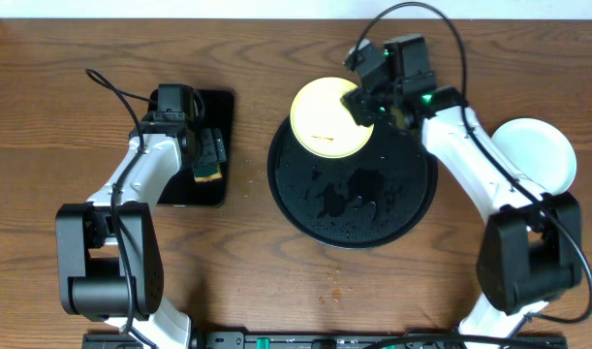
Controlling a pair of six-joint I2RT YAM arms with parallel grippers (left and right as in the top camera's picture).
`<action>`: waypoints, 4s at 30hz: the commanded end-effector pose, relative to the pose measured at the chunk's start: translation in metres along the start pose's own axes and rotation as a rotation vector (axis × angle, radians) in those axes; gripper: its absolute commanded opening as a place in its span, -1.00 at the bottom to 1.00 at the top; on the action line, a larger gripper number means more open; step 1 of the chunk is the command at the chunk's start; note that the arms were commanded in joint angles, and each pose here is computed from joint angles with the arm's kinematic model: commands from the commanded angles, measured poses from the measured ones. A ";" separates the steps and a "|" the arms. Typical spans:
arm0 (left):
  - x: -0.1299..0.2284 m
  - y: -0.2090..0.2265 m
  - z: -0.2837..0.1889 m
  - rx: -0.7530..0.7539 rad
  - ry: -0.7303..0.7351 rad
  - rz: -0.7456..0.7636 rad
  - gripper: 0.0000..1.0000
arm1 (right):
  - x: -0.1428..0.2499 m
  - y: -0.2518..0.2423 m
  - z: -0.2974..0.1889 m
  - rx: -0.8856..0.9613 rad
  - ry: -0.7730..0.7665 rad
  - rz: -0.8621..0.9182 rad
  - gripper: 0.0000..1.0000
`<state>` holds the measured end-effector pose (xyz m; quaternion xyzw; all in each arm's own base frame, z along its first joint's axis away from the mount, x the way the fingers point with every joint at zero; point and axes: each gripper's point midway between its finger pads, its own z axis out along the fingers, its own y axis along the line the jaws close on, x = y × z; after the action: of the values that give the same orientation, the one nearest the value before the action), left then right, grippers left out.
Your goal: Clean dirty plates on tray and stack at the side
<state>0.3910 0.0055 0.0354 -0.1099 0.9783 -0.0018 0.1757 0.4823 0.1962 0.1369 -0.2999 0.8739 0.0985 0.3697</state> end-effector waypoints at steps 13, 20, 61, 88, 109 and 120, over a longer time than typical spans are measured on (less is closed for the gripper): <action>0.000 0.003 -0.001 -0.010 -0.001 0.007 0.75 | 0.048 -0.030 0.098 0.115 0.040 -0.118 -0.42; 0.000 0.003 -0.001 -0.010 -0.001 0.007 0.75 | 0.067 -0.031 0.077 0.138 0.160 -0.064 -0.59; 0.000 0.003 -0.001 -0.010 -0.001 0.007 0.75 | 0.133 -0.017 -0.094 -0.035 0.542 0.560 -0.29; 0.000 0.003 -0.001 -0.010 -0.001 0.007 0.75 | 0.236 -0.015 -0.050 0.156 0.573 0.918 -0.79; 0.000 0.003 -0.001 -0.011 -0.002 0.007 0.75 | 0.171 -0.051 -0.021 0.068 0.247 0.482 -0.79; 0.000 0.003 -0.001 -0.010 -0.002 0.007 0.75 | 0.187 -0.043 -0.026 0.061 0.325 0.518 -0.31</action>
<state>0.3910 0.0055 0.0354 -0.1099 0.9783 -0.0018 0.1757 0.3923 0.0708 0.0283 -0.0721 0.9685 0.1243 0.2032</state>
